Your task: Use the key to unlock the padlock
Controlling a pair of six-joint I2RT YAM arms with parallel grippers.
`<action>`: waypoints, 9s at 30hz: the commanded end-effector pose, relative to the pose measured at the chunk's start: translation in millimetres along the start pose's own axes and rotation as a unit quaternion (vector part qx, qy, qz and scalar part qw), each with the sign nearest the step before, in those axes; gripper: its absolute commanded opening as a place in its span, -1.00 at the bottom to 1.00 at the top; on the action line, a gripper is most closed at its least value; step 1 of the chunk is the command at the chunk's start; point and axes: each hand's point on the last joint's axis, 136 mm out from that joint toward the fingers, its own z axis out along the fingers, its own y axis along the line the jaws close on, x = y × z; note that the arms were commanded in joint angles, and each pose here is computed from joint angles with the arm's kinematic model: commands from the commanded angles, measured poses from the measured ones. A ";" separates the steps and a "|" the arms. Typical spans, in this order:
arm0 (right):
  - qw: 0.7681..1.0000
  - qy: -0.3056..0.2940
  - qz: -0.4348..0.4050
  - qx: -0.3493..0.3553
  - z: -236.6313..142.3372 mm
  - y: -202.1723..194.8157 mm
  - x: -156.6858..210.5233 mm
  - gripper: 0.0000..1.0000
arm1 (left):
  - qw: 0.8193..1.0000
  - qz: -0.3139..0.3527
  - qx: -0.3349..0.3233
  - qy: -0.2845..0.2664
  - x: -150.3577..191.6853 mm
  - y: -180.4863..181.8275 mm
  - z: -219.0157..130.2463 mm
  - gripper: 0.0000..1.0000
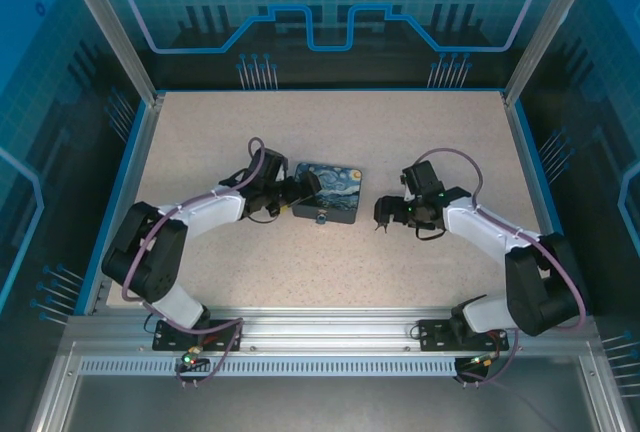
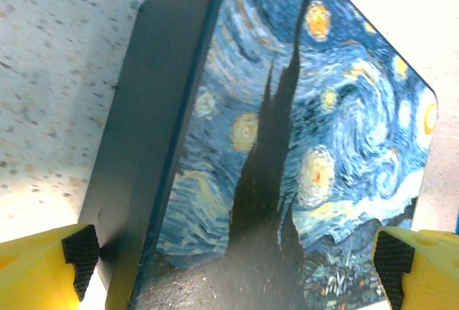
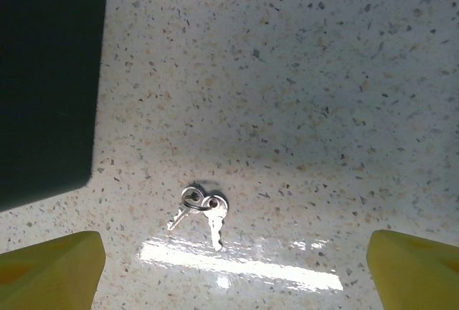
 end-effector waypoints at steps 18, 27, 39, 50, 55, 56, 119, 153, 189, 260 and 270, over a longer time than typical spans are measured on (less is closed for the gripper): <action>0.999 0.011 0.009 0.041 -0.5 -8.3 -7.9 0.86 | 0.992 0.020 -0.093 -0.084 -8.9 25.3 -46.9 0.98; 0.998 0.041 -0.039 0.016 17.2 2.7 -2.9 0.32 | 0.993 0.016 -0.076 -0.089 -14.3 15.8 -59.1 0.98; 0.989 0.085 -0.113 0.037 22.1 10.1 14.6 0.21 | 0.995 0.015 -0.064 -0.079 -13.1 10.5 -54.6 0.98; 0.981 0.108 -0.142 0.071 25.9 7.7 29.2 0.23 | 0.995 0.017 -0.066 -0.076 -12.5 11.9 -52.8 0.98; 0.979 0.120 -0.145 0.073 32.5 8.0 30.9 0.20 | 0.995 0.017 -0.066 -0.073 -10.8 12.5 -52.2 0.98; 0.979 0.122 -0.146 0.071 33.9 9.0 30.9 0.19 | 0.995 0.017 -0.066 -0.073 -10.8 12.5 -52.5 0.98; 0.980 0.110 -0.161 0.025 37.3 34.7 28.7 0.08 | 0.996 0.006 -0.055 -0.066 -7.4 14.4 -42.1 0.98; 0.971 0.140 -0.180 0.067 54.6 23.9 44.9 -0.50 | 0.997 0.004 -0.044 -0.065 -10.2 6.6 -41.1 0.98; 0.977 0.014 -0.145 -0.153 -63.8 106.0 12.2 -1.00 | 0.990 -0.027 0.135 -0.019 16.3 -74.8 -39.2 0.91; 0.969 -0.004 -0.111 -0.222 -79.6 132.2 -5.5 -1.00 | 0.963 -0.063 0.255 0.057 63.2 -130.9 1.1 -0.90; 0.976 -0.061 -0.073 -0.196 -109.0 97.3 -23.6 0.98 | 0.963 -0.013 0.269 0.022 52.0 -137.1 -11.2 -1.00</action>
